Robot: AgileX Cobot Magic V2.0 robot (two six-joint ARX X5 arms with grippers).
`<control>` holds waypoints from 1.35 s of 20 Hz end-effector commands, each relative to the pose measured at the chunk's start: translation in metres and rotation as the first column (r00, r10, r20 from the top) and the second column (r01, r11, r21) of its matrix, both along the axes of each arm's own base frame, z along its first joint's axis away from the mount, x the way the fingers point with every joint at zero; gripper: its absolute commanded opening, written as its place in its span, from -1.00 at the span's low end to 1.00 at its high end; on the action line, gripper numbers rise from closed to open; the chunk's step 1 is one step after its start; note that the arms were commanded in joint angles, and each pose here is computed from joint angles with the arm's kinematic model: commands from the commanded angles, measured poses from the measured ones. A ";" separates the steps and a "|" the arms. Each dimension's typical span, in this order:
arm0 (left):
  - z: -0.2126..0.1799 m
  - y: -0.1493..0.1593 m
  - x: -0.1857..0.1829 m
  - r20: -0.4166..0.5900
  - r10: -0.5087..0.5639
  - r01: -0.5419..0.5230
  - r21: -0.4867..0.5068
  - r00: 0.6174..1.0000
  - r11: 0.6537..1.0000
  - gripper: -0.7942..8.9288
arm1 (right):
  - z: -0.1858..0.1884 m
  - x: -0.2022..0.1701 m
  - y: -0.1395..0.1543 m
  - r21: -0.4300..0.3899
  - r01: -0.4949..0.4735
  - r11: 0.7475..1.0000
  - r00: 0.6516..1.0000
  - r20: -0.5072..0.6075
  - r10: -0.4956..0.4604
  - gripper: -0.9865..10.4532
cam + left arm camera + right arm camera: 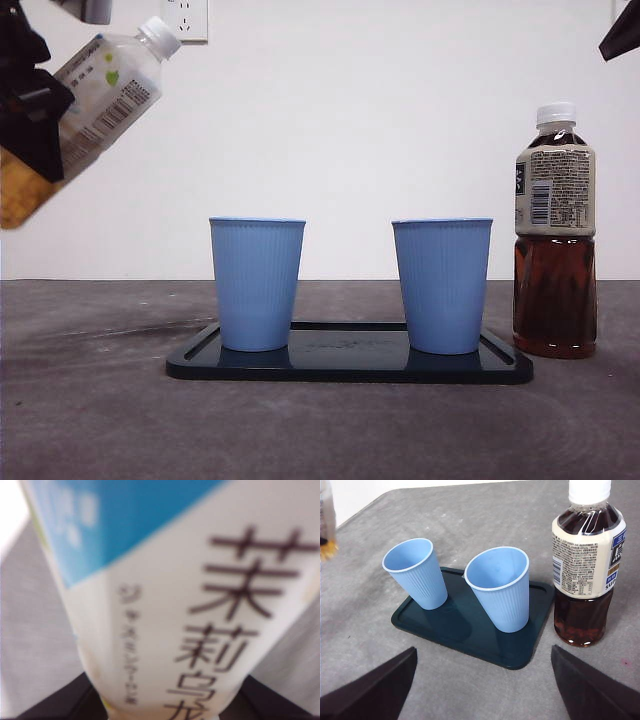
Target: Pour the drink into the cup
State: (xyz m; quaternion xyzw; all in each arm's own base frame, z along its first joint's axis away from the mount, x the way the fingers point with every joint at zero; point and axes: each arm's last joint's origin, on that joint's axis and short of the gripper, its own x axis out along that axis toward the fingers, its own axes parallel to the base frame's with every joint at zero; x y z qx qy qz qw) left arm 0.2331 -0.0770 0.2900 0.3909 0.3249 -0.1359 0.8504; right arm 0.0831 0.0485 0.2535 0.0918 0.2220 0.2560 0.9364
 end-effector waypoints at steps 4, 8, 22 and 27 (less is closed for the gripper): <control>0.023 -0.013 -0.002 0.063 -0.091 0.074 0.227 0.994 0.971 -0.41 | 0.005 -0.005 0.005 0.031 -0.222 0.975 0.975 0.006 0.222 -0.09; 0.016 -0.025 0.001 0.037 -0.105 0.086 0.342 0.994 0.936 -0.41 | 0.006 -0.009 0.008 0.086 -0.380 0.921 0.924 0.001 0.381 -0.09; -0.008 -0.071 0.030 -0.025 -0.091 0.088 0.596 0.996 0.798 -0.41 | 0.007 -0.013 0.011 0.137 -0.540 0.831 0.839 0.011 0.544 -0.09; -0.008 -0.080 0.035 -0.046 -0.120 0.121 0.636 0.992 0.762 -0.41 | 0.007 -0.013 0.011 0.136 -0.540 0.831 0.839 0.012 0.544 -0.09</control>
